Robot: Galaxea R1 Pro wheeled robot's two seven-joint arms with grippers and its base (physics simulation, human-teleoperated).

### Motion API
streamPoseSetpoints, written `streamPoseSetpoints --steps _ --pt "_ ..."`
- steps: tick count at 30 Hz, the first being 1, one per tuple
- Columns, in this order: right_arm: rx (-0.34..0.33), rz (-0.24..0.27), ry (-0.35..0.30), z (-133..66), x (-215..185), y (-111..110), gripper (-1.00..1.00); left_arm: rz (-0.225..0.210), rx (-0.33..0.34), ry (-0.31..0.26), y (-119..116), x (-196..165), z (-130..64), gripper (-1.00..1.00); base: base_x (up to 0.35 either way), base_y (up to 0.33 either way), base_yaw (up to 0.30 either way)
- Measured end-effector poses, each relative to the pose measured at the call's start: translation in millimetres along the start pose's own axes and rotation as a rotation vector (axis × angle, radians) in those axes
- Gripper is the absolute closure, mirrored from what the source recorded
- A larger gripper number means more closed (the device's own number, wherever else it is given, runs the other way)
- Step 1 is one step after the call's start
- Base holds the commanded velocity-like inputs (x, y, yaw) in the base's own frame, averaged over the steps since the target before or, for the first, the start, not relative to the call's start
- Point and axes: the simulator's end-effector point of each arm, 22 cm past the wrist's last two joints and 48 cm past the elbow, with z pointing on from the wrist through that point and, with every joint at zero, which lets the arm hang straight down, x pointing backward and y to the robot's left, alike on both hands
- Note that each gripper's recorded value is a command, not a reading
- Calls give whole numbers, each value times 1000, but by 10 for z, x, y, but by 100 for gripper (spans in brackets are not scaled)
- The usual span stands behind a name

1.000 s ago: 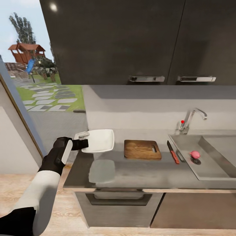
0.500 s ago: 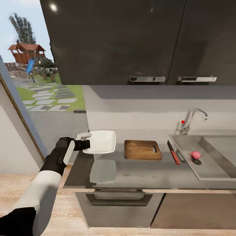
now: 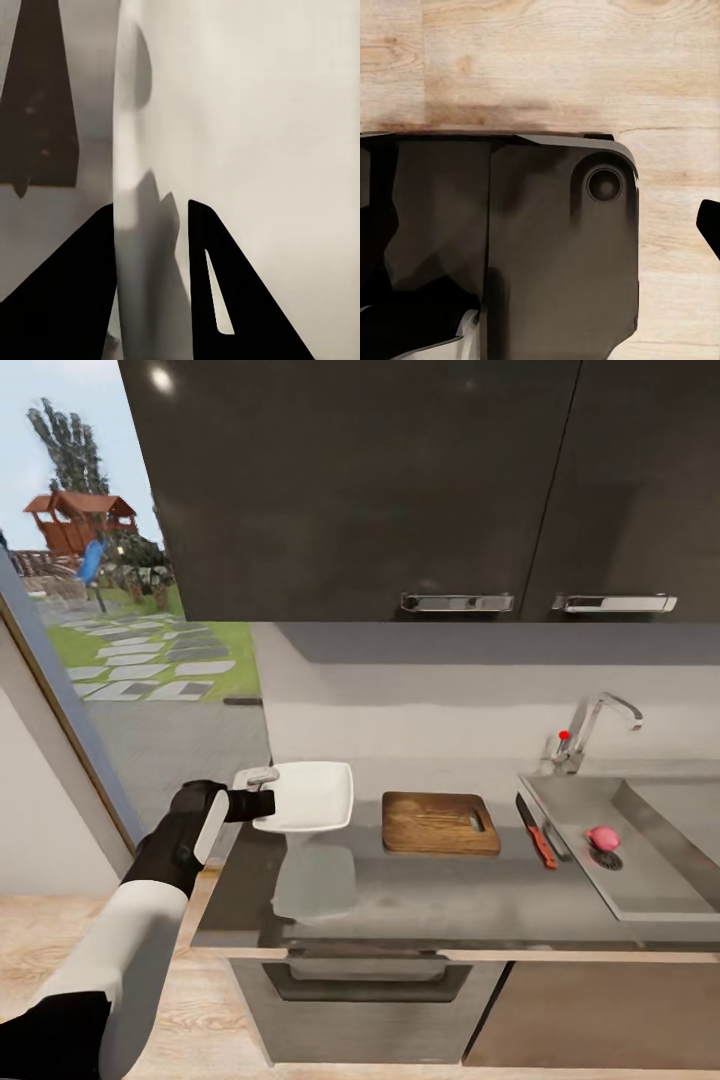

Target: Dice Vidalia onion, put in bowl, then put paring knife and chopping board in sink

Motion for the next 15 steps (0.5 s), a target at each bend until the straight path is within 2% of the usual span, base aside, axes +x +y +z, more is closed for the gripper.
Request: streamPoseSetpoints --steps 15 --pt "1 -1 0 0 0 -12 -100 -5 -3 5 26 104 104 100 2 1 0"
